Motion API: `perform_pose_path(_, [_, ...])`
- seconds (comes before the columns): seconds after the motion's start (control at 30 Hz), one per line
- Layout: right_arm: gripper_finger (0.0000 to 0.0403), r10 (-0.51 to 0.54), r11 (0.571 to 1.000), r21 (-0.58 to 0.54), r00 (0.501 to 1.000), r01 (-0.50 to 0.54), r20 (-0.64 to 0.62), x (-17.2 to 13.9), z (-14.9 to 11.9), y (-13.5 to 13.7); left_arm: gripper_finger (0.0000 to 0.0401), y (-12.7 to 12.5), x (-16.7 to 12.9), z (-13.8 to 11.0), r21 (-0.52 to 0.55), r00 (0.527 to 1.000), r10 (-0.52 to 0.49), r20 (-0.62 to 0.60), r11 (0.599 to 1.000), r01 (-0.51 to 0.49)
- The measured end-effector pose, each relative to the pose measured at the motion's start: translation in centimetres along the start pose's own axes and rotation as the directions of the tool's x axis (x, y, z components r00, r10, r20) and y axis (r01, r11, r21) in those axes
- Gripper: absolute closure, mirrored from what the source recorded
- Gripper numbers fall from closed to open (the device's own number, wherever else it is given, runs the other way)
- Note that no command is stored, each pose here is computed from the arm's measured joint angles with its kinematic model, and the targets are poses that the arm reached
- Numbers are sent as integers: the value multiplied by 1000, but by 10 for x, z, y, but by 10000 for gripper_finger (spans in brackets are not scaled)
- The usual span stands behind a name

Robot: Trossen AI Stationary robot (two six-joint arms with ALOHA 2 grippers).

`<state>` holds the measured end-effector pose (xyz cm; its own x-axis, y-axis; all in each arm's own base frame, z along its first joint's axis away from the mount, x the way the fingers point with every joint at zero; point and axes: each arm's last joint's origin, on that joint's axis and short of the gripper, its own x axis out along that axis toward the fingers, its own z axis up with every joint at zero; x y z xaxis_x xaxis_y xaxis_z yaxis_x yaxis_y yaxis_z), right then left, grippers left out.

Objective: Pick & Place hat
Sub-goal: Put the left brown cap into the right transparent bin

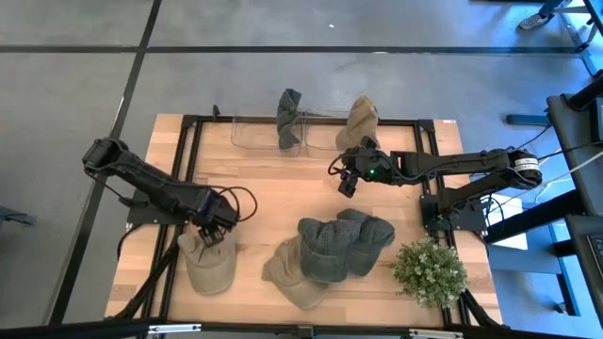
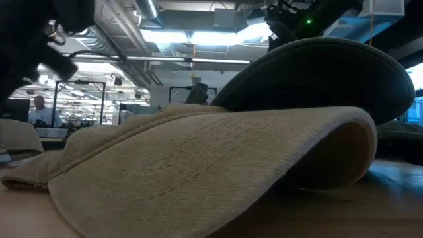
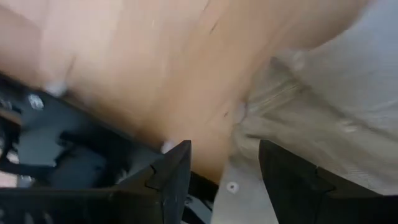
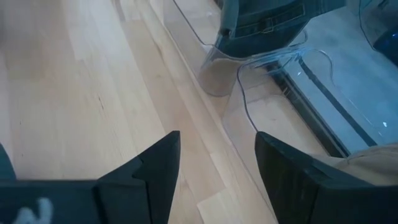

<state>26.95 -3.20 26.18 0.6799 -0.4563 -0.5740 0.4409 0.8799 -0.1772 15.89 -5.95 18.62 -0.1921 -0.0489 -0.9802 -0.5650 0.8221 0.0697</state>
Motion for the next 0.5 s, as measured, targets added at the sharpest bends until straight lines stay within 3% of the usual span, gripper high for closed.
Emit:
perform_pose_path(0.17, [194, 0, 1000, 2, 1000, 0, 5, 0, 1, 0, 219, -1, 18, -11, -90, 996, -21, -87, 996, 13])
perform_pose_path(0.5, [194, -1, 1000, -21, 1000, 1, 5, 0, 1, 0, 219, -8, 53, -15, -142, 991, -136, -11, 981, 133])
